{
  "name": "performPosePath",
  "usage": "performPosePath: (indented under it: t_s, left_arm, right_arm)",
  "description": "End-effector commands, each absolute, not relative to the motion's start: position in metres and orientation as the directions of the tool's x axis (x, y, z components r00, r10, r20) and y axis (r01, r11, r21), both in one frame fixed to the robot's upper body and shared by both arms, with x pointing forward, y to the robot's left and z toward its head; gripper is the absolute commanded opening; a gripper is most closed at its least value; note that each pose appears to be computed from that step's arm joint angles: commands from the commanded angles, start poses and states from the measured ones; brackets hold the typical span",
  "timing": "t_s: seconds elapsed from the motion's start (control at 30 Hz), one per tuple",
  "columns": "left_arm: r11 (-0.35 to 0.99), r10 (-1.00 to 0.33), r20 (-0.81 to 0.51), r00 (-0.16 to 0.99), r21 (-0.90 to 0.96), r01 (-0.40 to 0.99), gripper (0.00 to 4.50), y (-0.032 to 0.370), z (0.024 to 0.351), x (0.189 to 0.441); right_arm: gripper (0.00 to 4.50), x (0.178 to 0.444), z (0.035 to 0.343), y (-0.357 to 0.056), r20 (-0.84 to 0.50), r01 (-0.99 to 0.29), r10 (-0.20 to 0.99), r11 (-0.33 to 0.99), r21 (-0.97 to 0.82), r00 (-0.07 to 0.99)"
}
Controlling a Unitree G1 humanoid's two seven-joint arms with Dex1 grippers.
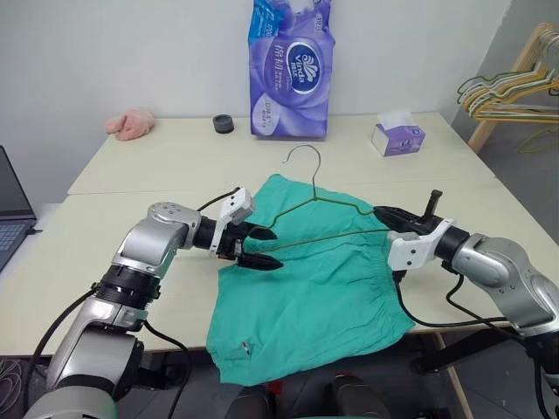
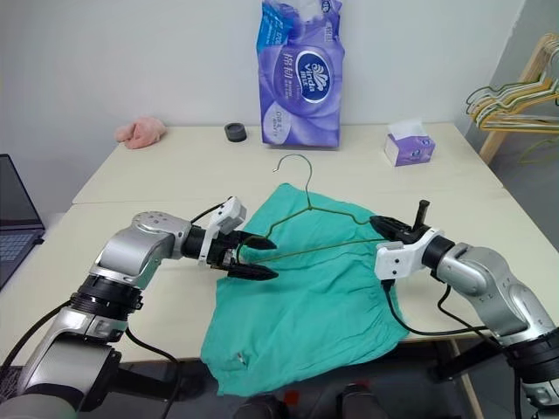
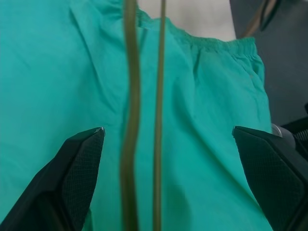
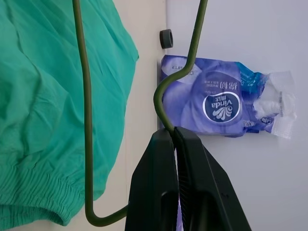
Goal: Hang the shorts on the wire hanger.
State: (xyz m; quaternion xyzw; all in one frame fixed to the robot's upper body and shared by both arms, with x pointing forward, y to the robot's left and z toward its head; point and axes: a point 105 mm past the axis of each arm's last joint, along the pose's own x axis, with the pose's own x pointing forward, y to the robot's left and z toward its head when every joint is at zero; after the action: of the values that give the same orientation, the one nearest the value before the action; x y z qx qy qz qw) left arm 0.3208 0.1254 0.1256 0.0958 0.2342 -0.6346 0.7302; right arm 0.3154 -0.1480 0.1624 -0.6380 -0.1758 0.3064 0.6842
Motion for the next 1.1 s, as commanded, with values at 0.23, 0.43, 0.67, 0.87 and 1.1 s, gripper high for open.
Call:
performPosePath:
  t_s: [0.23,0.43,0.67,0.87,1.1]
  left_arm:
    - [0.165,-0.878,-0.472,0.082,-0.136,0.977,2.42,0.125,0.129,0.322]
    - [0.156,-0.876,-0.477,0.072,-0.14,0.978,0.54,0.126,0.126,0.319]
    - [0.153,-0.877,-0.475,0.066,-0.146,0.977,0.01,0.124,0.124,0.316]
    - [0.164,-0.878,-0.472,0.083,-0.133,0.977,0.0,0.122,0.124,0.317]
    - [0.178,-0.855,-0.497,0.151,-0.008,0.984,0.0,0.122,0.12,0.325]
  right_arm:
    - [0.0,0.314,0.177,-0.146,-0.085,-0.15,0.657,0.044,-0.988,0.749]
    - [0.0,0.316,0.179,-0.148,-0.073,-0.136,0.645,0.047,-0.99,0.76]
    - [0.0,0.309,0.179,-0.142,-0.088,-0.141,0.68,0.024,-0.99,0.728]
    - [1.72,0.302,0.177,-0.139,-0.104,-0.168,0.71,0.02,-0.986,0.697]
    - [3.47,0.287,0.161,-0.147,-0.193,-0.349,0.719,0.073,-0.934,0.668]
